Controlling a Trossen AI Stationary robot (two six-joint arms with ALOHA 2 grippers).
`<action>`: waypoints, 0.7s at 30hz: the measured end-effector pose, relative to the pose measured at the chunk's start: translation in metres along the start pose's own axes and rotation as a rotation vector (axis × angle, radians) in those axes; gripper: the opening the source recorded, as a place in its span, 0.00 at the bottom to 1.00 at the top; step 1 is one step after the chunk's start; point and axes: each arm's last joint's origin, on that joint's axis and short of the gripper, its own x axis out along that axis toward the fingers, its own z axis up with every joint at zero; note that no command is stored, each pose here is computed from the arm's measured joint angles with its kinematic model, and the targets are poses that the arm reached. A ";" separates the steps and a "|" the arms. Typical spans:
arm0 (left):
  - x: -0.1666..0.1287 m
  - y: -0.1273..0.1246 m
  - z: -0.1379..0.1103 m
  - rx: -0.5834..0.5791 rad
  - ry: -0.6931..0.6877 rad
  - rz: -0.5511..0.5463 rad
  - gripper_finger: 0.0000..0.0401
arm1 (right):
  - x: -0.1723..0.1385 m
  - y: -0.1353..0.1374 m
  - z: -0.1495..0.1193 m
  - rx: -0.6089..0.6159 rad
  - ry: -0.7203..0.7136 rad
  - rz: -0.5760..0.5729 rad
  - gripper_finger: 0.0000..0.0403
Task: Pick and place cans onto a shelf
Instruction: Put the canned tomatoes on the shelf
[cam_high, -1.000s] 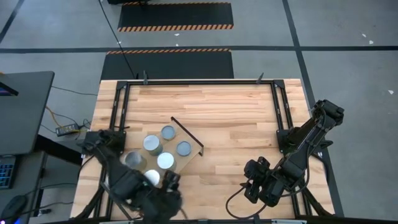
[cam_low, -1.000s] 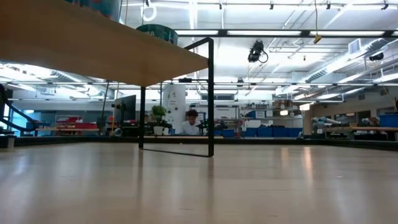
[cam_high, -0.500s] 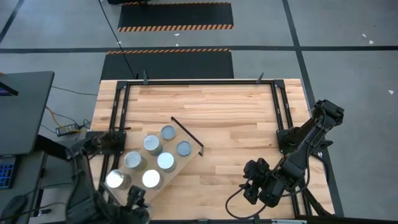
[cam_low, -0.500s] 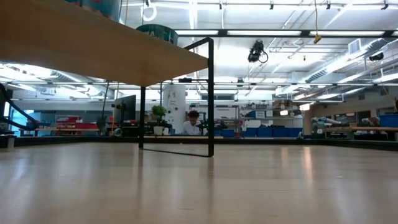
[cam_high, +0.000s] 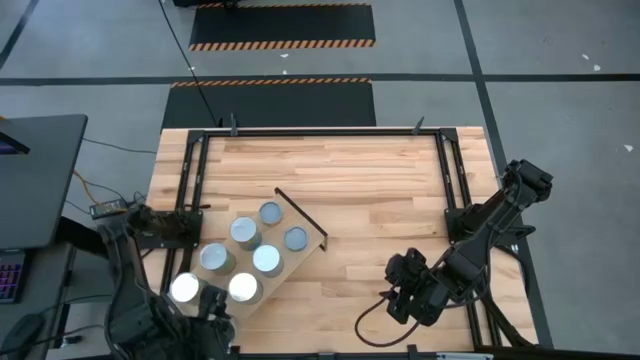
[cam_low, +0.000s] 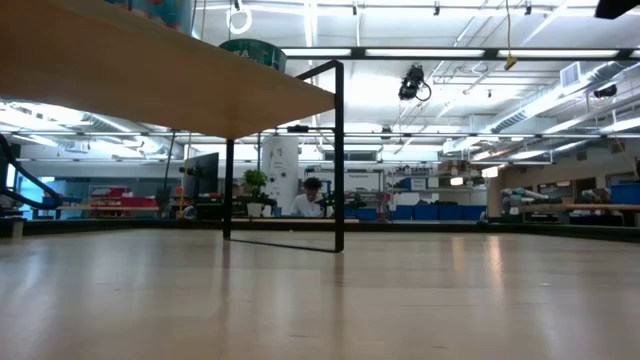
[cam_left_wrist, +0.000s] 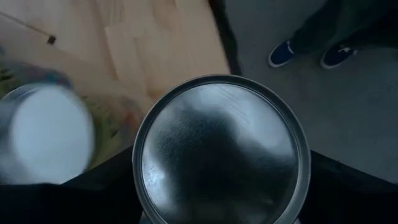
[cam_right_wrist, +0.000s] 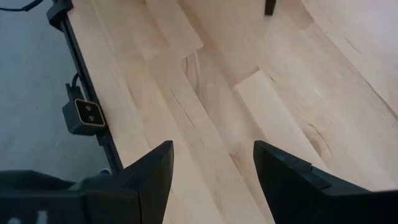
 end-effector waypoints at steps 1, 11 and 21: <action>-0.002 0.003 -0.003 0.006 0.005 0.004 0.78 | 0.000 0.000 0.000 0.000 -0.001 0.001 0.57; 0.007 0.016 -0.033 0.025 -0.042 -0.036 0.78 | 0.001 0.005 0.002 0.036 0.028 0.061 0.57; 0.013 0.025 -0.053 0.058 -0.035 -0.046 0.78 | 0.000 0.009 0.003 0.060 0.014 0.099 0.57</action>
